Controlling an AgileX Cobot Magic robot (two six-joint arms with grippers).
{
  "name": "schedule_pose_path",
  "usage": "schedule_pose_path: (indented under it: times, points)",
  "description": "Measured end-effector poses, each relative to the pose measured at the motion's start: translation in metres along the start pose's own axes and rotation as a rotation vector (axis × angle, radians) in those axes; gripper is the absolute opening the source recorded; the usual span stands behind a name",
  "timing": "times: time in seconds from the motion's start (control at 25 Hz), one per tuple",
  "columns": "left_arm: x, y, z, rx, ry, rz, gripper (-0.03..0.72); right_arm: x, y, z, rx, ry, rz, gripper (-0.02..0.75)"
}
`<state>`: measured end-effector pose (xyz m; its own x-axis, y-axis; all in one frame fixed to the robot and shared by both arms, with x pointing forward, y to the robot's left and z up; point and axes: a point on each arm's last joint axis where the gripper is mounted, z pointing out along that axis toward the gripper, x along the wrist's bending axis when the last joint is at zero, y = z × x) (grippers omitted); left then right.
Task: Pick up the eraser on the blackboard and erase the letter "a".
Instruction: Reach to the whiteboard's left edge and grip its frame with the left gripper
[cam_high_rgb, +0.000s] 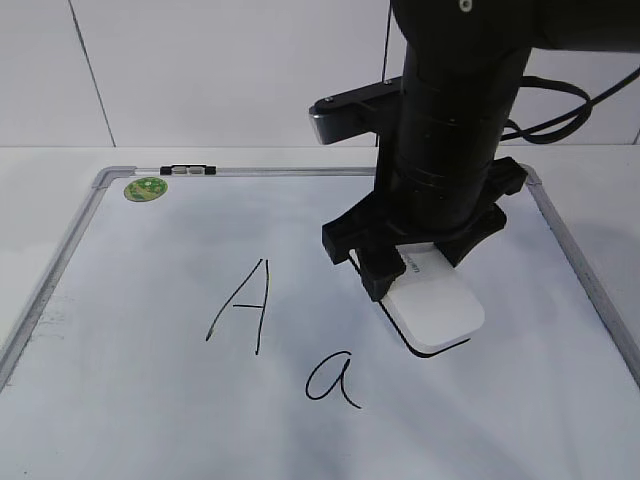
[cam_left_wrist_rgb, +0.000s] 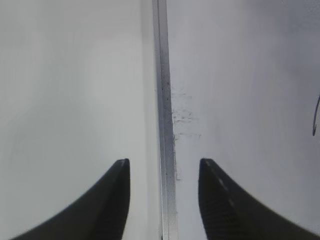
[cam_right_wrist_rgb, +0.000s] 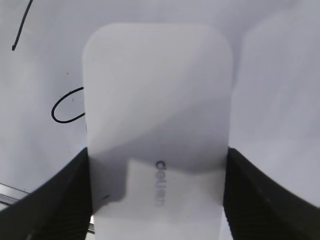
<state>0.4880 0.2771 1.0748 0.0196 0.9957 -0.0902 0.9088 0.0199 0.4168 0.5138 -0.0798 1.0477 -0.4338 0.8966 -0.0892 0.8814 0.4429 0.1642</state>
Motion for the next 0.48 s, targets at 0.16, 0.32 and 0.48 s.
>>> schedule_pose_path:
  times: [0.16,0.32,0.48]
  points:
    - [-0.001,0.021,0.029,0.070,0.001,-0.008,0.468,0.000,0.000,0.000,0.000,0.000,0.000,0.550]
    - [0.000,0.034,0.061,0.141,0.008,-0.013,0.476,0.000,0.000,0.000,0.000,-0.001,0.000,0.550]
    - [0.001,0.041,0.092,0.213,0.015,-0.017,0.456,0.000,0.000,0.000,0.000,-0.001,0.000,0.550]
